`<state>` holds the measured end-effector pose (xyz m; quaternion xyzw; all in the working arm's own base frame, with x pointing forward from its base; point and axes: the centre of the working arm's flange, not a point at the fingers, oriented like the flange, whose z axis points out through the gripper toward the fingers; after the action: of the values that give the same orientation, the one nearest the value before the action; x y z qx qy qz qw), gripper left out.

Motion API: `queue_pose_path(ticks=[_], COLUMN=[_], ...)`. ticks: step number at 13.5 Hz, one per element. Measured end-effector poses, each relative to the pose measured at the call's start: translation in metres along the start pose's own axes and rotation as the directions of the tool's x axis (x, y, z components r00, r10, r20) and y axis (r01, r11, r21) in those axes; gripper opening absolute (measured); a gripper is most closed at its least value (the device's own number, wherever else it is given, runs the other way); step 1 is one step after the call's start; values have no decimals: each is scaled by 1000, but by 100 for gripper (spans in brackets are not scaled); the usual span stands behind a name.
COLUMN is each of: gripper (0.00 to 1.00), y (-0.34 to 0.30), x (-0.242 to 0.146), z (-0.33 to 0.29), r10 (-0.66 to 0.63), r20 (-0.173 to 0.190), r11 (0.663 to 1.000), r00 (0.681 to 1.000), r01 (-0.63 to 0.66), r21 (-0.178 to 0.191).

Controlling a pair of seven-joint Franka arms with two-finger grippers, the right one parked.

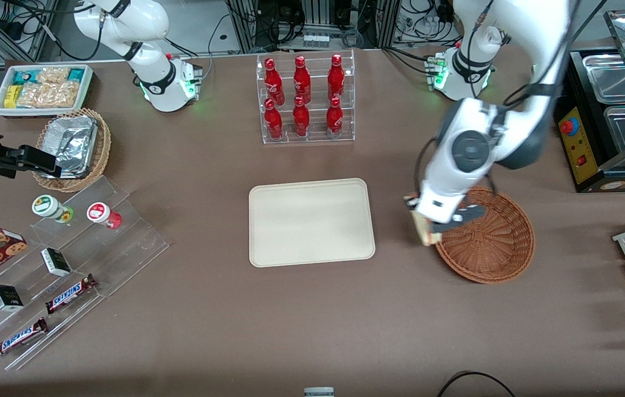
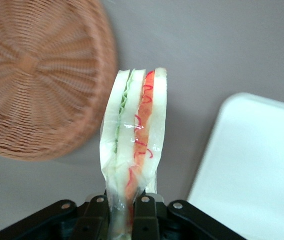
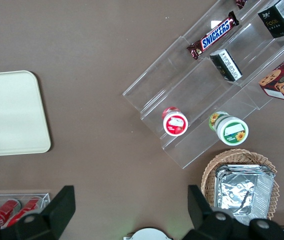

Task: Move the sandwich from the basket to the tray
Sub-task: 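Lift the sandwich and carry it over the cream tray, then lower the sandwich onto the tray and open the left gripper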

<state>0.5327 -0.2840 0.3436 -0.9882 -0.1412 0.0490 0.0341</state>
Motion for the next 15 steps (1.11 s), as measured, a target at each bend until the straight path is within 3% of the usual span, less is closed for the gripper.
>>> queue_pose_path(ticks=[6, 9, 15], gripper=[16, 16, 16], y=[139, 185, 228], x=[-55, -72, -76], z=[27, 56, 80], r10=[86, 116, 126], r20=[-20, -7, 28], r11=[996, 993, 989], r00=[996, 993, 992], r01=[-86, -116, -123], r21=[-19, -26, -80])
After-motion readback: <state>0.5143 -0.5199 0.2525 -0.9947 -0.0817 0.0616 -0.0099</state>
